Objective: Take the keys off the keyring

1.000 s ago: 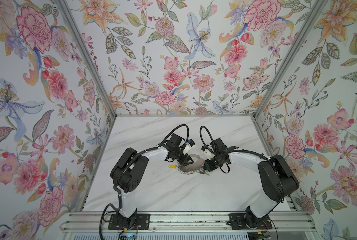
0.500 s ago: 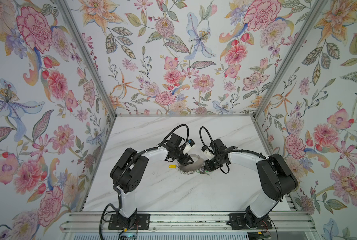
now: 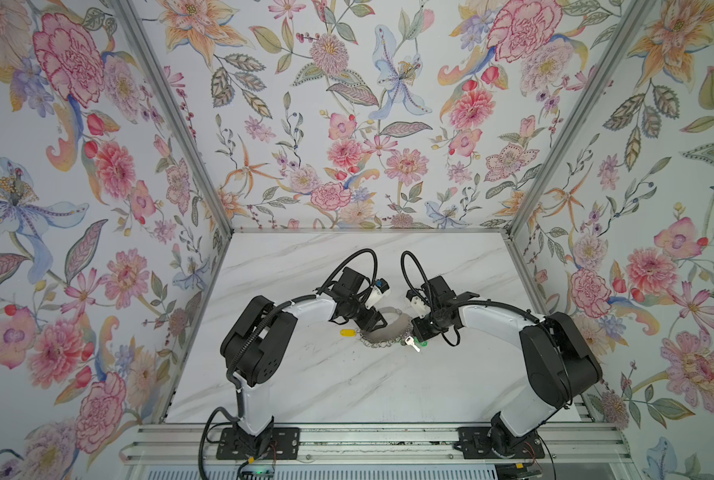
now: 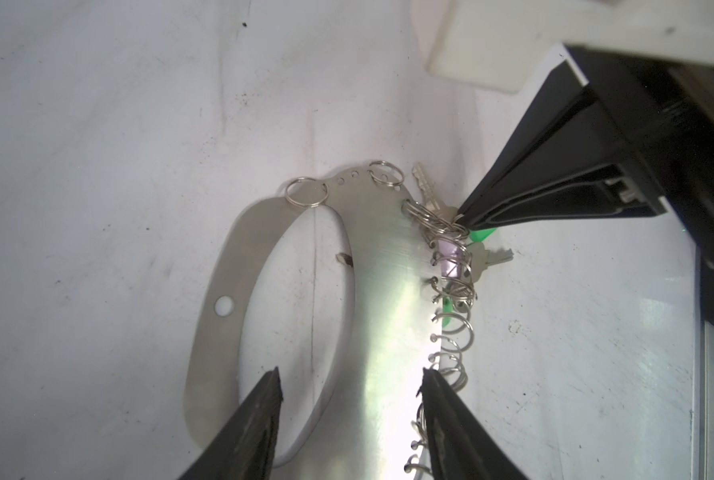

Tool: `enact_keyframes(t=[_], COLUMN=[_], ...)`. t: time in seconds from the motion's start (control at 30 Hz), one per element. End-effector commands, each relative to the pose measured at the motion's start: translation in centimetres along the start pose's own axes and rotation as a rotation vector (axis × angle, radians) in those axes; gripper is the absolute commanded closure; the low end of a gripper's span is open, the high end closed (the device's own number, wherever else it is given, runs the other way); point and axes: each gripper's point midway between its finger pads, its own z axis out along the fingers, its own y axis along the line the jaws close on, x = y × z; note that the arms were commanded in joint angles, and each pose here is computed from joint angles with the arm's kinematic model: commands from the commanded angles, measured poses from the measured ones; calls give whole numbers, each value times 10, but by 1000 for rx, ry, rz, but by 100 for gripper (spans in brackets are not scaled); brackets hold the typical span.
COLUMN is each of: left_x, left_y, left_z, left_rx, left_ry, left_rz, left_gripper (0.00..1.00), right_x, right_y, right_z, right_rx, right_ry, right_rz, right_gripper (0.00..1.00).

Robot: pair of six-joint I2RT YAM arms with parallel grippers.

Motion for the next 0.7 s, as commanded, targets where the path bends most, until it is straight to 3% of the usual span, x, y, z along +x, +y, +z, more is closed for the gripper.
enact_keyframes(t=[0.0,0.37,0.67], left_x=[-9,-19,-58], left_y=[-1,-5,-19], left_z=[-11,-16,-30], left_rx=[-10,0,-6], left_ry=[-40,-87,-240], left_rz=[-3,7,52], left_gripper=[43,43,44], right_x=[-13,-46,-57], right_y=[-9,5,50], right_z=[-24,-67,-91], right_rx=[79,59,-149], right_ry=[-70,-208,-274], right_rz=[-10,-55,-151], right_gripper=[100,100,100])
